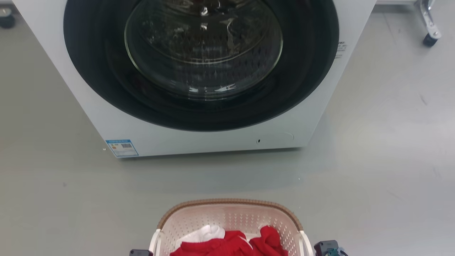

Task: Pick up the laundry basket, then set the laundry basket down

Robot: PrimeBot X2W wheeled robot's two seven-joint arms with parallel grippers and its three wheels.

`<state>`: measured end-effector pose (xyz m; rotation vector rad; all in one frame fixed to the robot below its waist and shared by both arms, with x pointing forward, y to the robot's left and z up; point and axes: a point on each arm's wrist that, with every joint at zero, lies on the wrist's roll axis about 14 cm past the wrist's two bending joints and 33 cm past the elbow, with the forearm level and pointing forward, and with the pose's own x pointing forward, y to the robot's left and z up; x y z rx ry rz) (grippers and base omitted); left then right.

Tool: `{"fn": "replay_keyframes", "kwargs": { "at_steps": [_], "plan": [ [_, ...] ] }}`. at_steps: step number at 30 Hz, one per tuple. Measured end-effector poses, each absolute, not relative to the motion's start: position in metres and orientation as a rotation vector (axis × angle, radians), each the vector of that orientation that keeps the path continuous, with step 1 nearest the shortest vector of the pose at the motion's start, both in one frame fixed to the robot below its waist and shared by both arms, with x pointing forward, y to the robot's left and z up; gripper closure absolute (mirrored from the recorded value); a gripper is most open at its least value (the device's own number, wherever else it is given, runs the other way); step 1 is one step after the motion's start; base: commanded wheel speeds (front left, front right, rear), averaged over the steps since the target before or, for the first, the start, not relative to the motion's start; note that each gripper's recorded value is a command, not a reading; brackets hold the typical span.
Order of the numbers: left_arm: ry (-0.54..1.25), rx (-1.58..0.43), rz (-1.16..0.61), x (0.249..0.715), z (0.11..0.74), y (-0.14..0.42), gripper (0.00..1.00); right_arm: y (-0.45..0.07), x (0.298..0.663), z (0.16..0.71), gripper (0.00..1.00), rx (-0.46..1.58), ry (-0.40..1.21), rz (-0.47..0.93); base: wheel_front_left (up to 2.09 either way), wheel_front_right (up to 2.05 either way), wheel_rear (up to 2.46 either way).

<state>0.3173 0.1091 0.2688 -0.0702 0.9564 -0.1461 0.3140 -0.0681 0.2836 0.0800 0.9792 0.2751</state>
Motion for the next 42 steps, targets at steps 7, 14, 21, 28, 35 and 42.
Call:
{"fn": "replay_keyframes", "kwargs": {
  "at_steps": [7,14,21,28,35,42],
  "plan": [
    [0.951,-0.06,-0.164,0.308,0.278,0.105,1.0,-0.071,0.296,0.288,1.0,0.085,1.003,0.265,0.0,0.0,0.0],
    [0.958,-0.044,-0.192,0.303,0.28,0.1,1.0,-0.076,0.284,0.287,1.0,0.079,1.03,0.251,0.0,0.0,0.0],
    [0.986,-0.065,-0.186,0.298,0.278,0.097,1.0,-0.08,0.278,0.281,1.0,0.063,1.069,0.241,0.0,0.0,0.0],
    [1.016,-0.086,-0.157,0.291,0.272,0.1,1.0,-0.079,0.275,0.278,1.0,0.067,1.092,0.242,0.0,0.0,0.0],
    [1.018,-0.092,-0.145,0.29,0.273,0.102,1.0,-0.077,0.275,0.279,1.0,0.062,1.095,0.25,0.0,0.0,0.0],
    [1.02,-0.087,-0.14,0.288,0.274,0.103,1.0,-0.076,0.274,0.281,1.0,0.063,1.096,0.254,0.0,0.0,0.0]
  ]
}}
